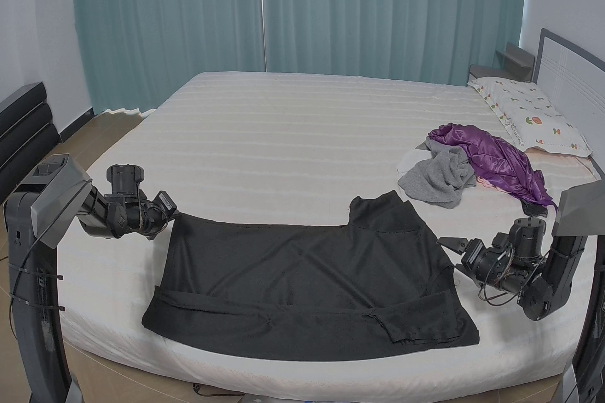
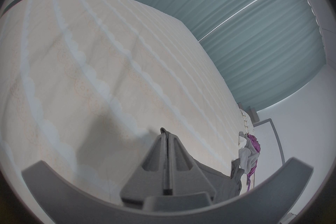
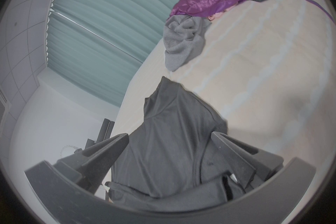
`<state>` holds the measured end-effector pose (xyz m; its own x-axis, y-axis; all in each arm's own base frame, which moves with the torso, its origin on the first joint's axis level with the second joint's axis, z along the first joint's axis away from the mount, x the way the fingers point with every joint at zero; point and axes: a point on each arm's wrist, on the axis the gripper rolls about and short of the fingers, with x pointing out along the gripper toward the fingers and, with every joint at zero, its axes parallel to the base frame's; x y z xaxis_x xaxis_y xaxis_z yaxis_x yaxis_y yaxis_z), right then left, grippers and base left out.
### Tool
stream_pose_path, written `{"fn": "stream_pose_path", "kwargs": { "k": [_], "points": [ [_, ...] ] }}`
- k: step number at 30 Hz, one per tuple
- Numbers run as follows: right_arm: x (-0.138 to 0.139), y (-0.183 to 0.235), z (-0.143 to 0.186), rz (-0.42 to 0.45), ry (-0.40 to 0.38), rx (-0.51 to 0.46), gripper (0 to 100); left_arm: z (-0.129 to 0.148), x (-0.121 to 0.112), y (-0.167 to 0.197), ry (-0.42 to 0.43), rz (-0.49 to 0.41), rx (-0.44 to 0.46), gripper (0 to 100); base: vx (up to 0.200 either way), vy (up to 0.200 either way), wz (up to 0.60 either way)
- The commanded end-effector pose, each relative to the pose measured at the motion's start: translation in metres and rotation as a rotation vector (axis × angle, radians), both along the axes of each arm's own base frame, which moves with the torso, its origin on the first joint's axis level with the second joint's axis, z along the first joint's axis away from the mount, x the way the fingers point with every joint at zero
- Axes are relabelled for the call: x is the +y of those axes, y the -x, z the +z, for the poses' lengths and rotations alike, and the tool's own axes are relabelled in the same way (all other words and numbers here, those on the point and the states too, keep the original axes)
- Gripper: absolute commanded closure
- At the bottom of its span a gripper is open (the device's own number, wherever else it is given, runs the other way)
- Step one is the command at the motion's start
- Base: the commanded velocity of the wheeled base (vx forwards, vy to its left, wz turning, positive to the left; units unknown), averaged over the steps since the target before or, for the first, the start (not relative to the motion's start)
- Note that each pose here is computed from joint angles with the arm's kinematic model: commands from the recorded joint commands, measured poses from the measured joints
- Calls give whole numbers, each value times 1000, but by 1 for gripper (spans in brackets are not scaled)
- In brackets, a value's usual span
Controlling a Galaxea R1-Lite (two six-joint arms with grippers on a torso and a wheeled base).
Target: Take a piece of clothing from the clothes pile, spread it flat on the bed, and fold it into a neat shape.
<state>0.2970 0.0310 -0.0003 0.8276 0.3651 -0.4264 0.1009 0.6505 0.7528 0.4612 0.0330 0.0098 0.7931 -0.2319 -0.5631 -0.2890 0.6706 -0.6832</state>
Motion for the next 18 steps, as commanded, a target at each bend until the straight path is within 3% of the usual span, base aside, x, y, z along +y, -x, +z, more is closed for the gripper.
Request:
{"fn": "stream_pose_path", "kwargs": {
  "k": [1,10,18],
  "points": [
    [12,-30,6,-10,22,-54,0,0,2,4,3,6,9,100,0,0,0],
    [37,-109,15,-3,52,-12,0,-4,1,7,11,0,26,100,0,0,0],
    [51,-163,-24,92,252,-9,0,-8,0,9,18,-7,38,100,0,0,0]
  ]
}}
